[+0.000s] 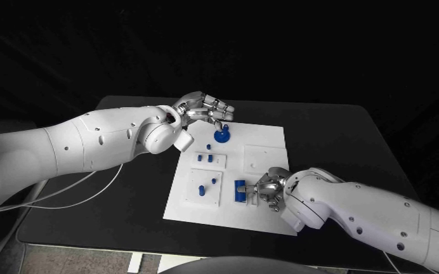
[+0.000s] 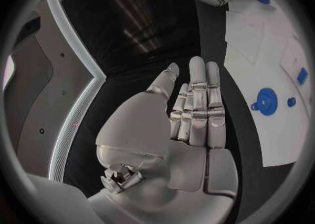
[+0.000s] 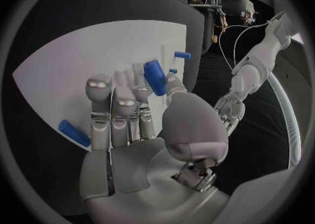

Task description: Assemble the parts on the task board

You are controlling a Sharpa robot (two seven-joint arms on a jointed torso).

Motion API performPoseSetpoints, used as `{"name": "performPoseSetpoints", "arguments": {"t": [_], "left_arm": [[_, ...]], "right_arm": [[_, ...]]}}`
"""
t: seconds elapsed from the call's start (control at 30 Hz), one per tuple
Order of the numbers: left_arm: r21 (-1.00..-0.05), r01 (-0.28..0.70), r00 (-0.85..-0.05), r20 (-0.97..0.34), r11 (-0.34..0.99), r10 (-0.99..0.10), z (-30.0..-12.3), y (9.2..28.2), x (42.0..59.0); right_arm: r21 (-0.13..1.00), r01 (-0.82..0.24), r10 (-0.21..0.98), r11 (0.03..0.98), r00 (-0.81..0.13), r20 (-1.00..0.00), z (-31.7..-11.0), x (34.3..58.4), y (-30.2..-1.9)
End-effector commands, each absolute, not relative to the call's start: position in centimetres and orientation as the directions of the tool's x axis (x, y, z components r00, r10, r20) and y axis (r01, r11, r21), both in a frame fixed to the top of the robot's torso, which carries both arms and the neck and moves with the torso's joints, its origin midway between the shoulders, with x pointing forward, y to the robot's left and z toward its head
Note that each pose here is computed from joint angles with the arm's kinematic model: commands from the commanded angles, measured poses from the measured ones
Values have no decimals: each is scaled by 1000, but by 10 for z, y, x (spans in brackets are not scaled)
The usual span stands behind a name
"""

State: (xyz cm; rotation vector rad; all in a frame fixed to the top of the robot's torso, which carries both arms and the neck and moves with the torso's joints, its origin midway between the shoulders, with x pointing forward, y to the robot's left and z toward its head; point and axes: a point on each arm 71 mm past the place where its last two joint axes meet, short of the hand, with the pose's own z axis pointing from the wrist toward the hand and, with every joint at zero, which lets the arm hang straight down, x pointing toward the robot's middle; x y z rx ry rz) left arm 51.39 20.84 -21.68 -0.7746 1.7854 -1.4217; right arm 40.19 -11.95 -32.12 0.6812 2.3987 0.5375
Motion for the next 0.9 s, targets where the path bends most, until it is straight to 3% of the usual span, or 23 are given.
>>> {"name": "performPoseSetpoints", "arguments": {"t": [0.03, 0.2, 0.47, 0.9], "left_arm": [[-980, -17, -573, -152, 197, -805, -216, 207, 514], [-980, -15, -566, -156, 199, -809, -216, 209, 515], [-979, -15, -560, -159, 201, -813, -216, 212, 516], [-979, -13, -557, -160, 201, -815, -215, 213, 516]], "right_arm": [[520, 321, 572, 792, -686, -449, -321, 402, -123], [596, 255, 589, 762, -657, -471, -313, 403, -123], [705, 78, 626, 705, -536, -566, -294, 408, -129], [698, -153, 585, 699, -437, -683, -277, 409, -133]]}}
